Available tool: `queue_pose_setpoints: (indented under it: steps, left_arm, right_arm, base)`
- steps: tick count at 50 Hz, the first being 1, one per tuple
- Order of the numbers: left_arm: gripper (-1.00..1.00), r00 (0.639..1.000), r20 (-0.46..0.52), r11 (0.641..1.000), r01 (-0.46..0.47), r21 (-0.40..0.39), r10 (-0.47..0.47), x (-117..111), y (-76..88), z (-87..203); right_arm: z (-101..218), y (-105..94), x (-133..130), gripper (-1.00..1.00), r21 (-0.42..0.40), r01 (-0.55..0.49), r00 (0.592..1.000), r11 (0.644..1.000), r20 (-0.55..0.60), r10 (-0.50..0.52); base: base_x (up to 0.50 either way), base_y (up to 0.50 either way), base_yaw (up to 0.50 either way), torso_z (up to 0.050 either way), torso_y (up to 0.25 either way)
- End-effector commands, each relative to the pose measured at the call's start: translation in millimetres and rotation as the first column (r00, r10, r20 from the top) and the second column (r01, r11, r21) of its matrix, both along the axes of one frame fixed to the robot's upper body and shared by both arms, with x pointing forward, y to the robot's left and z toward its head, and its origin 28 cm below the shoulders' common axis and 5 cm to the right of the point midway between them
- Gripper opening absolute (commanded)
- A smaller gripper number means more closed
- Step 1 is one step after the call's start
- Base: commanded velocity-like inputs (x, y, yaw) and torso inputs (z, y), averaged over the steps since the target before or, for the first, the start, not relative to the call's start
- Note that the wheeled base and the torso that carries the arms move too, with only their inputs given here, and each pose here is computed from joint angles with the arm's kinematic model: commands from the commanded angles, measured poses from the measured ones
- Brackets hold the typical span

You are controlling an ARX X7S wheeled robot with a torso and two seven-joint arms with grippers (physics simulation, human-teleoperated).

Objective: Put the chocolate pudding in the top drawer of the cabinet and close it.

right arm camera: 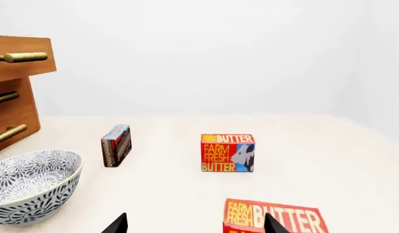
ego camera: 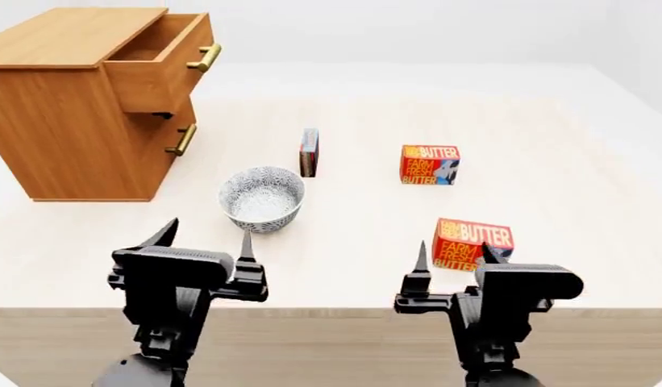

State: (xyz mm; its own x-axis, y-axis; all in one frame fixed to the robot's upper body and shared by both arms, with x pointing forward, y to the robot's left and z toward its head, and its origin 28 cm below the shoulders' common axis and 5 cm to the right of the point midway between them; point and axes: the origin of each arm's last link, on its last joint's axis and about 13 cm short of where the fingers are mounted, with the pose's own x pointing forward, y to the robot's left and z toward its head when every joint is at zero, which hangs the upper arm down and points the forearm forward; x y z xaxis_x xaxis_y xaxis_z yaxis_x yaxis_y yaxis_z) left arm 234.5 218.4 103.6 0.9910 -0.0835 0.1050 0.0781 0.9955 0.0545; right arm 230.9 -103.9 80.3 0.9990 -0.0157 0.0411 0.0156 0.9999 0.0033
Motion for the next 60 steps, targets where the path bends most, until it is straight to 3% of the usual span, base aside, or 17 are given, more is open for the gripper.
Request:
queue_pose_setpoints:
  steps: [1, 17, 37, 50, 60]
  left_arm:
    - [1.0, 0.997, 0.068, 0.995, 0.036, 0.095, -0.042, 15.0, 10.5, 67.9]
    - [1.0, 0.996, 0.088, 0.992, -0.001, 0.13, -0.01, 68.3, 37.2, 179.3]
    - [1.0, 0.99, 0.128, 0.99, -0.067, 0.125, 0.051, 108.9, 45.8, 291.7]
    - [1.0, 0.991, 0.121, 0.99, -0.074, 0.123, 0.059, 115.3, 44.1, 307.1]
    - [1.0, 0.99, 0.129, 0.988, -0.08, 0.134, 0.063, 110.8, 45.7, 307.3]
  right_arm:
    - [62.4, -5.1, 16.1, 1.0, -0.031, -0.006, 0.999, 0.999, 0.042, 0.008]
    - [171.0, -36.6, 68.6, 1.0, -0.067, 0.048, 0.995, 0.997, 0.087, -0.042]
    - [290.6, -60.3, 115.8, 1.0, -0.065, 0.114, 0.988, 0.991, 0.109, -0.106]
    - [328.0, -54.3, 130.5, 1.0, -0.111, 0.092, 0.989, 0.99, 0.128, -0.078]
    - [334.6, -48.4, 138.7, 1.0, -0.133, 0.077, 0.992, 0.988, 0.113, -0.062]
  base:
    - [0.0, 0.0, 0.0, 0.05, 0.0]
    - [0.0, 0.0, 0.0, 0.05, 0.0]
    - [0.0, 0.0, 0.0, 0.05, 0.0]
    - [0.0, 0.0, 0.0, 0.049, 0.0]
    - [0.0, 0.0, 0.0, 0.003, 0.0]
